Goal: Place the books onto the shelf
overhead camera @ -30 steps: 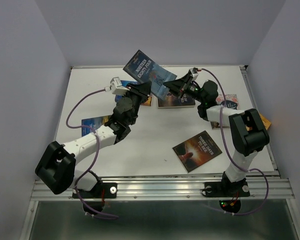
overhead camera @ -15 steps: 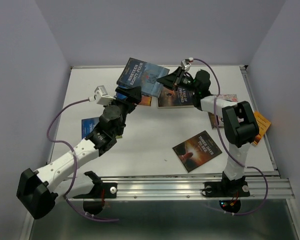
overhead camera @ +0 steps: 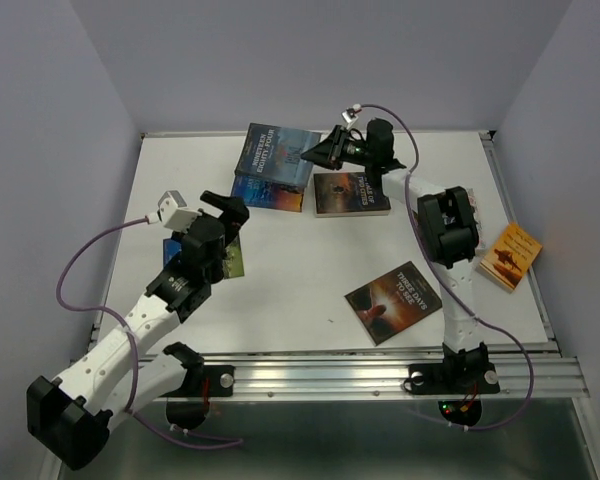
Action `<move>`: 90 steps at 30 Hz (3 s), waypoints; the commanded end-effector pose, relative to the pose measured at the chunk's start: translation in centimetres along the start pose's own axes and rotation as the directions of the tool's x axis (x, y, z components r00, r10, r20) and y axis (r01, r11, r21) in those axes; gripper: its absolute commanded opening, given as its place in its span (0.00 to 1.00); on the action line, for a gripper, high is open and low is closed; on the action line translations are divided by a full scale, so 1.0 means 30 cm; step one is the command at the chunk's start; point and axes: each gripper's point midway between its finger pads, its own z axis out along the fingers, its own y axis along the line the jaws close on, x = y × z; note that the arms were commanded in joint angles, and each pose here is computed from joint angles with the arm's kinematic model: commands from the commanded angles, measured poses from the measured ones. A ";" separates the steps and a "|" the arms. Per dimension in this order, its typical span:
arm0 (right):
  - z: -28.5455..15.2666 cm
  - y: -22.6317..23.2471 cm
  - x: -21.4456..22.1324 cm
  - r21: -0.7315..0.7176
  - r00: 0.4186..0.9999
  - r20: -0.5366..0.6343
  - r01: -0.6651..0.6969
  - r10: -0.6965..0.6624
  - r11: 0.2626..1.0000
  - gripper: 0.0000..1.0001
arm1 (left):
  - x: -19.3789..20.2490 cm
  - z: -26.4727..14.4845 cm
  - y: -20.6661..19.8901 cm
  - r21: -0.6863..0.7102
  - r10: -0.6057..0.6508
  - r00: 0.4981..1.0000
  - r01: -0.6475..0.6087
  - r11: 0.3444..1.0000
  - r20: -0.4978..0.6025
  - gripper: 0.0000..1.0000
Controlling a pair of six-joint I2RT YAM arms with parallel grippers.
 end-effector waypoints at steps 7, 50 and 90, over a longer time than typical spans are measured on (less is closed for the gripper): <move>0.065 -0.110 -0.028 -0.026 1.000 -0.024 0.004 -0.005 1.000 0.01 | -0.075 0.154 -0.032 0.040 0.103 0.995 -0.103 0.994 -0.017 0.99; 0.113 -0.462 0.185 0.185 0.973 -0.193 -0.089 0.125 0.979 0.31 | -0.097 0.181 0.025 0.011 0.180 0.983 -0.180 0.984 -0.033 0.99; 0.087 -0.374 0.081 0.584 0.965 -0.160 0.261 -0.207 0.769 0.75 | -0.129 0.159 0.011 0.026 0.185 0.983 -0.185 0.982 -0.009 0.99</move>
